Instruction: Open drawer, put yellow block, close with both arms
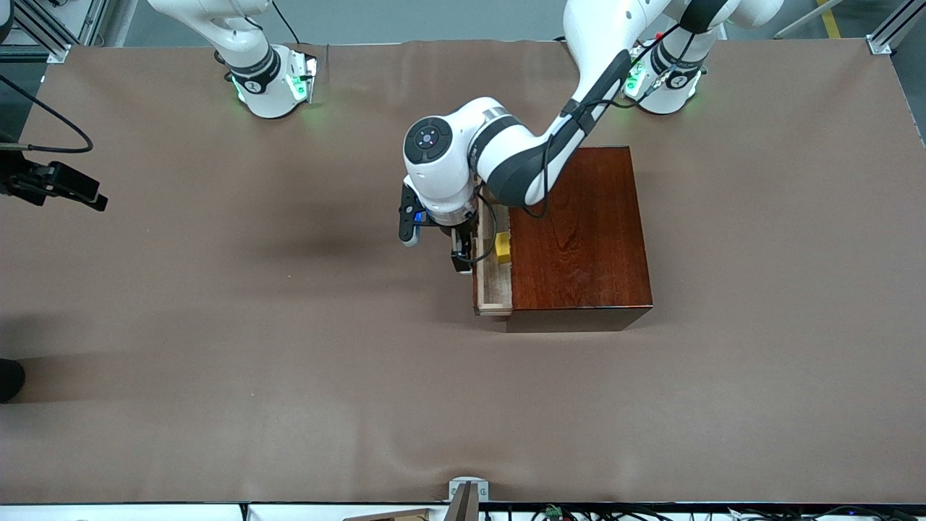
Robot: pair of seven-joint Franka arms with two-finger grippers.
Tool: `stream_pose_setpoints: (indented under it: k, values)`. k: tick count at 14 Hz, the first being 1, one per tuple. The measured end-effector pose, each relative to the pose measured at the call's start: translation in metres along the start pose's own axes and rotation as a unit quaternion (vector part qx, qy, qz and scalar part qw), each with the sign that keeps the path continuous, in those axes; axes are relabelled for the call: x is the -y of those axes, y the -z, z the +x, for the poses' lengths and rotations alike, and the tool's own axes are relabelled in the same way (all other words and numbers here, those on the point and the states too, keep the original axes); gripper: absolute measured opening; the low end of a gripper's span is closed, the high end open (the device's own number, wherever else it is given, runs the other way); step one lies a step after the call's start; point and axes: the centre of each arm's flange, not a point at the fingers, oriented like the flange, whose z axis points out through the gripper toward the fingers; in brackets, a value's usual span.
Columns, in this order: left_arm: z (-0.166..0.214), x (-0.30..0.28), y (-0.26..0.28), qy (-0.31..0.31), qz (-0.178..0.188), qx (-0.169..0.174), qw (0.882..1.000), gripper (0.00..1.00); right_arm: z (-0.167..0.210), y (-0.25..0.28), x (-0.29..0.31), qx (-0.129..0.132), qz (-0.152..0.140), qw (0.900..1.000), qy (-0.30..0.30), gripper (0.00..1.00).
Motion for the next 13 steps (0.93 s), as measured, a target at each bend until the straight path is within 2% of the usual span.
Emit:
stream_pose_setpoints:
  k: [7, 13]
  values:
    - [-0.022, -0.004, -0.017, -0.011, -0.016, 0.097, 0.995, 1.00, -0.003, -0.002, -0.001, 0.013, -0.001, 1.000, -0.001, 1.00]
    - [-0.023, -0.007, -0.023, -0.014, -0.021, 0.106, 0.994, 1.00, -0.003, 0.002, 0.000, 0.010, 0.000, 1.000, -0.001, 1.00]
